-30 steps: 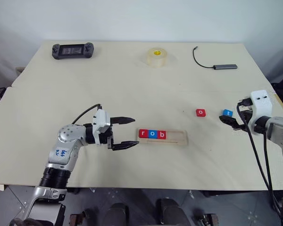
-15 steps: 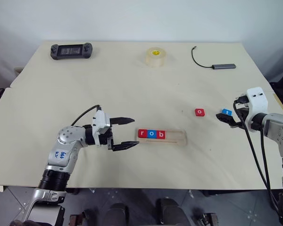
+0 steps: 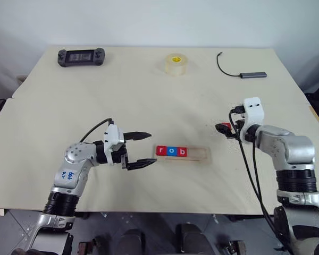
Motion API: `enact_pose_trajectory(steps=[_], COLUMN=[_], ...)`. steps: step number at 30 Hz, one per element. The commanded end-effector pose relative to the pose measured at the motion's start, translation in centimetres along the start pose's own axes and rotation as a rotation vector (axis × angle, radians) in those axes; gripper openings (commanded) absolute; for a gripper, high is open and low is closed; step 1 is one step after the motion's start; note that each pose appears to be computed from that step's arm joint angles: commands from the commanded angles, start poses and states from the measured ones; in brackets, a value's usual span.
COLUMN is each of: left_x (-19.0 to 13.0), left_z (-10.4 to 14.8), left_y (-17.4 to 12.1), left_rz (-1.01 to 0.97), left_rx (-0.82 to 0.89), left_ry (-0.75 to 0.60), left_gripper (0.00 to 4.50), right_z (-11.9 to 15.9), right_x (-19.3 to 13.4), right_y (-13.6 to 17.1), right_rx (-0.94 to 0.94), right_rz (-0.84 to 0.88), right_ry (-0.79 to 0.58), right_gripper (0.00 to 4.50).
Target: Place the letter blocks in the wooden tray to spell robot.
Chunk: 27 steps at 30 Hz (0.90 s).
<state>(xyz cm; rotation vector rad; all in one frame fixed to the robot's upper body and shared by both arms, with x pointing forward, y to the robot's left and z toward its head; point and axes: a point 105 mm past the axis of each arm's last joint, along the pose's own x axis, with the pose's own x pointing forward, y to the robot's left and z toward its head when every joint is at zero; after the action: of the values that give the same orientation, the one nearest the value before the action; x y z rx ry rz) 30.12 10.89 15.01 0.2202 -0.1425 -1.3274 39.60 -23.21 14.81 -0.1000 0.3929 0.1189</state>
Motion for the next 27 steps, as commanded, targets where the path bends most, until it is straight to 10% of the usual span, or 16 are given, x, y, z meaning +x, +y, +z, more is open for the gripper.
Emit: enact_pose_trajectory(steps=[1, 6, 11, 17, 22, 27], left_x=[-0.4, -0.5, -0.6, -0.5, -0.3, 0.0], left_z=[1.1, 1.1, 1.2, 1.2, 1.3, 1.4], left_y=[-0.1, -0.1, -0.1, 0.0, 0.0, 0.2], left_rz=[0.011, 0.023, 0.028, 0.029, 0.023, 0.004], left_rx=[0.038, 0.038, 0.036, 0.036, 0.034, 0.034], left_ry=[-0.021, -0.022, -0.024, -0.029, -0.032, -0.037], left_gripper=[4.50, 4.50, 4.50, 4.50, 4.50, 4.50], right_z=[1.7, 0.7, 0.1, -0.5, -0.2, 0.5], right_x=[0.2, 1.0, 1.0, 0.9, 0.5, -1.6], right_y=[-0.8, 0.6, 2.8, 2.3, 2.0, 1.2], right_rx=[-0.011, 0.066, 0.089, 0.090, 0.101, 0.096], right_rz=[-0.081, -0.035, 0.018, -0.055, -0.060, -0.064], right_ry=[-0.075, -0.032, -0.010, -0.017, -0.022, -0.049], right_gripper=[4.49, 4.49, 3.27, 2.94, 1.46, 1.46])
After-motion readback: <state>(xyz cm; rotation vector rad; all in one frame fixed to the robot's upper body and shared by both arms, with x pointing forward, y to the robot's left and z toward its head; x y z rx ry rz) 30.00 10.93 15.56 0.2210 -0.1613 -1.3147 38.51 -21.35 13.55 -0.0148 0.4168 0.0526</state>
